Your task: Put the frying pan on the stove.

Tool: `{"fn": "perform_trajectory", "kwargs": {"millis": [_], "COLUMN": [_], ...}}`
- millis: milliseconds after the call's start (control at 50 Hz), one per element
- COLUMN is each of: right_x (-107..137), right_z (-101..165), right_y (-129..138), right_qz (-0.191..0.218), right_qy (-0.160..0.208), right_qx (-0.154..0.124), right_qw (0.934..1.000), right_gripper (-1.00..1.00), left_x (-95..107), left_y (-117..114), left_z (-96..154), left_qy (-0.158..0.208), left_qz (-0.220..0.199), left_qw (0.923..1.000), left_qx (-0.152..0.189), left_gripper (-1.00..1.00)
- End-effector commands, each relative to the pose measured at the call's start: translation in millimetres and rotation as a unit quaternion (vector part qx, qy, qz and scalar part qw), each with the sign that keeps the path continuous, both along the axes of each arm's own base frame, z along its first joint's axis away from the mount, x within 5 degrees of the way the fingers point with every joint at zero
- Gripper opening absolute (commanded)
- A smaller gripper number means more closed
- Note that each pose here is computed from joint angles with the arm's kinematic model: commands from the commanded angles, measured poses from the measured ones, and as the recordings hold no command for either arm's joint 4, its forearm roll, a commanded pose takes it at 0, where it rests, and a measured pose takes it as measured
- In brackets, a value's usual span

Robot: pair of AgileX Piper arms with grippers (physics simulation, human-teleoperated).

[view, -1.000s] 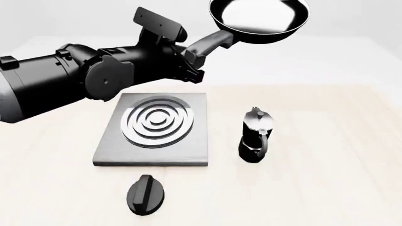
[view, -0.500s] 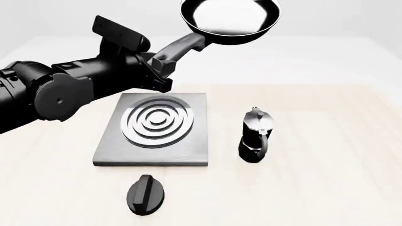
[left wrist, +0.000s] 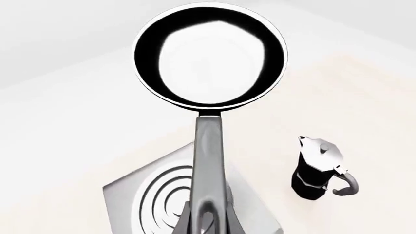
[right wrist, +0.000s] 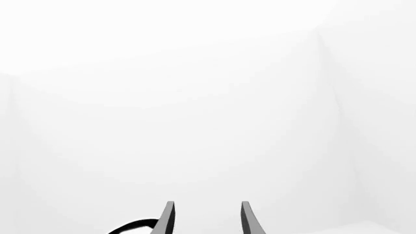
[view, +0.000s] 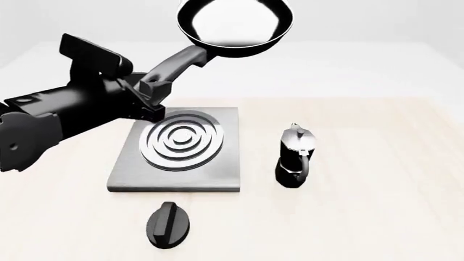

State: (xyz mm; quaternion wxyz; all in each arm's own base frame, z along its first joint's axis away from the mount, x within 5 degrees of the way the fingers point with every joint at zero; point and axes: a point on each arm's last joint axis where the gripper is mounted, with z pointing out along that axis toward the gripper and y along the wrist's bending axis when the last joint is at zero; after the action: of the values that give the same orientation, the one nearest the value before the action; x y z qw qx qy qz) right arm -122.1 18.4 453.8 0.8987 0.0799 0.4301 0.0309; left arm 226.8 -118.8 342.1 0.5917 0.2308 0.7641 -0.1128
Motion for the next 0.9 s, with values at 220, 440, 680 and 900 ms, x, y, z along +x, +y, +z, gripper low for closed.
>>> {"fn": "perform_trajectory", "kwargs": {"millis": [220, 440, 680, 900], "right_x": [0, -2, -4, -6], "right_z": [0, 1, 2, 2], "right_y": [0, 0, 0, -1], "right_qz": [-0.001, 0.0, 0.001, 0.002], "right_qy": [0.0, -0.001, -0.002, -0.003], "right_qx": [-0.002, -0.003, -0.004, -0.005], "right_qw": [1.0, 1.0, 1.0, 1.0], "right_gripper": [1.0, 1.0, 1.0, 1.0], "left_x": [-33, -52, -71, -81], "left_y": [29, 47, 59, 64], "left_z": [0, -9, -21, -32], "left_qy": [-0.016, -0.006, 0.006, 0.017], "left_qz": [0.025, 0.049, 0.064, 0.07], "left_qw": [0.9995, 0.9987, 0.9978, 0.9971], "left_qx": [-0.013, -0.015, -0.018, -0.024], "left_gripper": [-1.0, -1.0, -1.0, -1.0]}}
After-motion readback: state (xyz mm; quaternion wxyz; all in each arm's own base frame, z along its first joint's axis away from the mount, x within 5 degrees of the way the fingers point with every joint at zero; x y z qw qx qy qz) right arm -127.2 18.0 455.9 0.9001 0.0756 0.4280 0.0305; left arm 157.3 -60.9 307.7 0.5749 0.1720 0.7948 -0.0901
